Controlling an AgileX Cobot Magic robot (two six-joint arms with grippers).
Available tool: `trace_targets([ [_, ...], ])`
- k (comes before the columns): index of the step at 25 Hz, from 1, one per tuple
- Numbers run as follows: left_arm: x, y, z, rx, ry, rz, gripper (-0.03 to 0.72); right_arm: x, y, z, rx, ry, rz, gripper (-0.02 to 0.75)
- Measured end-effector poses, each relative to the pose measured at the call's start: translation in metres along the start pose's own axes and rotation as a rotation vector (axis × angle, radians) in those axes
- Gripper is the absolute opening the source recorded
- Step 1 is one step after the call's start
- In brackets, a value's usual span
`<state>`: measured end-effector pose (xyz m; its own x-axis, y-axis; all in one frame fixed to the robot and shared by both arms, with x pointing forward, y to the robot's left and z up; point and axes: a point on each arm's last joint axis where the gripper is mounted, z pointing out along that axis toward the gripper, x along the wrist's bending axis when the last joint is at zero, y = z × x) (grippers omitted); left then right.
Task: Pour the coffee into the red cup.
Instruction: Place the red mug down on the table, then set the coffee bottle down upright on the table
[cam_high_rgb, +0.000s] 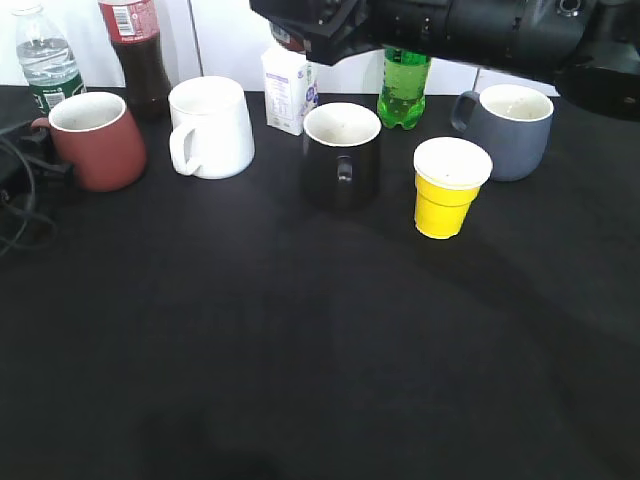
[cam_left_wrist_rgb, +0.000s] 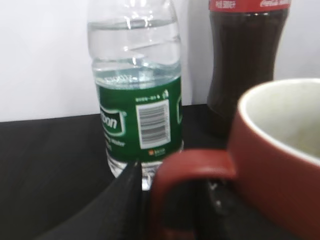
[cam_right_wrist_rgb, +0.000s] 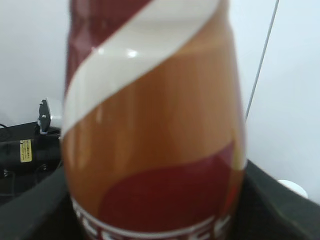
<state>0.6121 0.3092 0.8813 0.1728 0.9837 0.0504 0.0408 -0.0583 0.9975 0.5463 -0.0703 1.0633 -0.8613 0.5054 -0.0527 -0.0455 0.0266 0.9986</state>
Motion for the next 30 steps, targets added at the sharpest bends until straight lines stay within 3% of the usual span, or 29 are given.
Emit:
trace_targets([
  [9, -0.006, 0.0, -0.031, 0.058, 0.016, -0.026, 0.272, -0.001, -0.001, 0.0, 0.013, -0.01, 0.0, 0.535],
  [15, -0.021, 0.036, -0.084, 0.034, 0.006, -0.02, 0.272, -0.005, 0.002, -0.004, 0.04, -0.049, -0.004, 0.535],
  [19, -0.059, 0.07, -0.115, -0.056, -0.112, 0.005, 0.272, -0.038, 0.023, -0.034, 0.032, -0.203, 0.006, 0.535],
  [24, -0.099, 0.096, -0.136, -0.046, -0.263, 0.048, 0.272, -0.096, 0.038, -0.09, 0.068, -0.482, 0.01, 0.535],
  [26, -0.102, 0.101, -0.141, -0.029, -0.274, 0.06, 0.272, -0.118, 0.033, -0.113, 0.117, -0.6, 0.025, 0.535],
  [30, -0.102, 0.101, -0.142, -0.008, -0.269, 0.066, 0.272, -0.152, 0.025, -0.151, 0.139, -0.757, 0.059, 0.535],
])
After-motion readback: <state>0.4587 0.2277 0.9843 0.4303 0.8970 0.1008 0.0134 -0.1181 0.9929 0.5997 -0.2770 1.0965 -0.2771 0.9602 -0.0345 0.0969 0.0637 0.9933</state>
